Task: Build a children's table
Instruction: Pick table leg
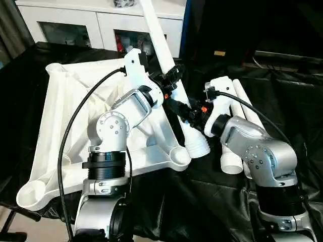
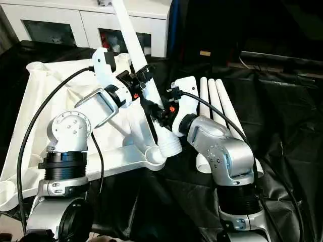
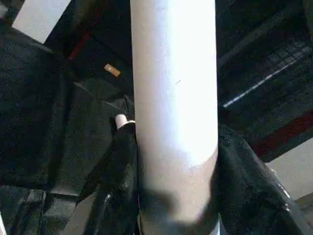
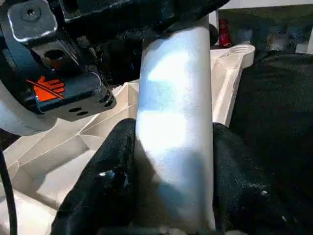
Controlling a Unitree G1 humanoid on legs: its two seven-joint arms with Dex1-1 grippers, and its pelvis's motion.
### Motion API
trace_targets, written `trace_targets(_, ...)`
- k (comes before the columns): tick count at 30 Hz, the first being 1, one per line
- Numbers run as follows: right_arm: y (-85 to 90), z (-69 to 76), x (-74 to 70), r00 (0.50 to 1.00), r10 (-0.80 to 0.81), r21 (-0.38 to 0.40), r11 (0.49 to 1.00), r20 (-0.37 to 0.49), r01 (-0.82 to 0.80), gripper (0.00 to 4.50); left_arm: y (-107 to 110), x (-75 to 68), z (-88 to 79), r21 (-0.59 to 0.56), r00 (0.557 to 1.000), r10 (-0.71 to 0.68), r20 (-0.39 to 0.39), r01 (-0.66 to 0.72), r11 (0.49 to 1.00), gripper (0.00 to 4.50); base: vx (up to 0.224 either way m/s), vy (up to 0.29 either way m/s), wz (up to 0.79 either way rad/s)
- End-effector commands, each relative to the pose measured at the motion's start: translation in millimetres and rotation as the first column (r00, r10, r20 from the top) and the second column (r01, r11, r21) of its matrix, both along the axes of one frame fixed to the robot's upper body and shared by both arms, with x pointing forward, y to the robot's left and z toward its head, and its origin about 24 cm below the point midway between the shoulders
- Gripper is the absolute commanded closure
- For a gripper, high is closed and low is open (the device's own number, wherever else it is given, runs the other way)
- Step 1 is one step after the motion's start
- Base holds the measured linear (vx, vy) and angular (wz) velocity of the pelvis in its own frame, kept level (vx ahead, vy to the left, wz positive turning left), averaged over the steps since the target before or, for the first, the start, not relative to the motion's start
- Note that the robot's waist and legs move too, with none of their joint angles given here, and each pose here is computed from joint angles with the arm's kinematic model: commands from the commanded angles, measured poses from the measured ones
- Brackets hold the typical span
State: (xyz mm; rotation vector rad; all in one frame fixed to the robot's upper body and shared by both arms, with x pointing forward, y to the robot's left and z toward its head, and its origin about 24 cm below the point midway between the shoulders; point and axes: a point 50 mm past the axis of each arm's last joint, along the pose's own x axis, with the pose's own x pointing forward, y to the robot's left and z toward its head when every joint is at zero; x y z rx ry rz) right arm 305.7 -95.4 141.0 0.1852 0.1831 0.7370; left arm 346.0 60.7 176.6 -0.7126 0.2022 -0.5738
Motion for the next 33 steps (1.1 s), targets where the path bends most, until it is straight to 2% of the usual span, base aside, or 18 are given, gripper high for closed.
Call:
trace_targets(1,2.1,19.3,-0.9,0.995,0.011,0.013,1.0,0.103,-0.012,2.72,-29,-8.2,2.7,-0.055,0.995,-0.098,-0.022,0.097,0.994,2.67,0.0,0.0,0.0)
trace_targets(9,8.0,19.7,-5.0,0.99,0.082,0.019,0.996,0.115,-0.084,2.72,-31,-12.2,5.0,-0.09,0.986,-0.17,0.004,0.169,0.981,2.7,0.0,0.0,0.0)
trace_targets(11,7.2,18.6,-5.9,0.99,0.101,0.047,0.993,0.099,-0.106,2.02,-31,-12.9,5.5,-0.077,0.979,-0.2,0.035,0.202,0.976,2.7,0.0,0.0,0.0)
trace_targets(14,1.7,18.1,-8.9,0.986,0.147,0.103,0.982,0.082,-0.155,1.98,-26,-12.8,7.1,-0.06,0.965,-0.248,0.084,0.254,0.965,2.71,0.0,0.0,0.0)
trace_targets(16,-3.2,17.5,-13.6,0.976,0.203,0.135,0.968,0.077,-0.212,1.76,-22,-13.0,9.4,-0.03,0.948,-0.291,0.129,0.297,0.954,2.71,0.0,0.0,0.0)
trace_targets(17,-9.1,15.9,-20.1,0.957,0.282,0.165,0.943,0.075,-0.29,1.63,-17,-12.9,12.0,0.017,0.924,-0.344,0.17,0.346,0.938,2.72,0.0,0.0,0.0)
trace_targets(18,-11.4,14.8,-22.1,0.949,0.307,0.169,0.934,0.069,-0.315,1.56,-15,-12.8,13.3,0.025,0.914,-0.364,0.179,0.365,0.931,2.72,0.0,0.0,0.0)
trace_targets(22,-18.9,9.8,-28.0,0.915,0.402,0.167,0.9,0.039,-0.403,1.31,-10,-17.1,23.0,0.023,0.845,-0.478,0.241,0.487,0.873,2.73,0.0,0.0,0.0)
trace_targets(23,-21.7,6.0,-29.7,0.891,0.454,0.157,0.879,0.012,-0.45,1.18,-7,-20.2,29.6,0.001,0.796,-0.533,0.286,0.556,0.831,2.73,0.0,0.0,0.0)
trace_targets(25,-22.8,4.2,-30.1,0.877,0.48,0.151,0.867,-0.002,-0.474,1.07,-6,-21.3,33.0,-0.012,0.772,-0.557,0.307,0.588,0.808,2.73,0.0,0.0,0.0)
trace_targets(26,-23.5,3.0,-30.6,0.866,0.5,0.149,0.857,-0.013,-0.493,0.99,-5,-23.2,35.9,-0.017,0.744,-0.58,0.331,0.619,0.785,2.73,0.0,0.0,0.0)
trace_targets(29,-26.0,-1.4,-32.8,0.812,0.58,0.157,0.809,-0.059,-0.566,0.92,0,-33.1,47.3,-0.003,0.606,-0.656,0.45,0.735,0.678,2.73,0.0,0.0,0.0)
trace_targets(31,-25.6,-0.9,-34.0,0.794,0.604,0.164,0.792,-0.065,-0.589,0.92,3,-35.4,50.8,-0.01,0.583,-0.657,0.478,0.752,0.66,2.73,0.0,0.0,0.0)
trace_targets(32,-26.1,-0.8,-34.4,0.776,0.627,0.173,0.774,-0.071,-0.61,0.92,4,-39.0,52.9,-0.022,0.554,-0.662,0.504,0.775,0.632,2.73,0.0,0.0,0.0)
trace_targets(33,-26.8,-0.3,-34.1,0.764,0.641,0.182,0.762,-0.074,-0.622,1.1,6,-43.2,54.0,-0.018,0.519,-0.673,0.527,0.798,0.602,2.73,0.0,0.0,0.0)
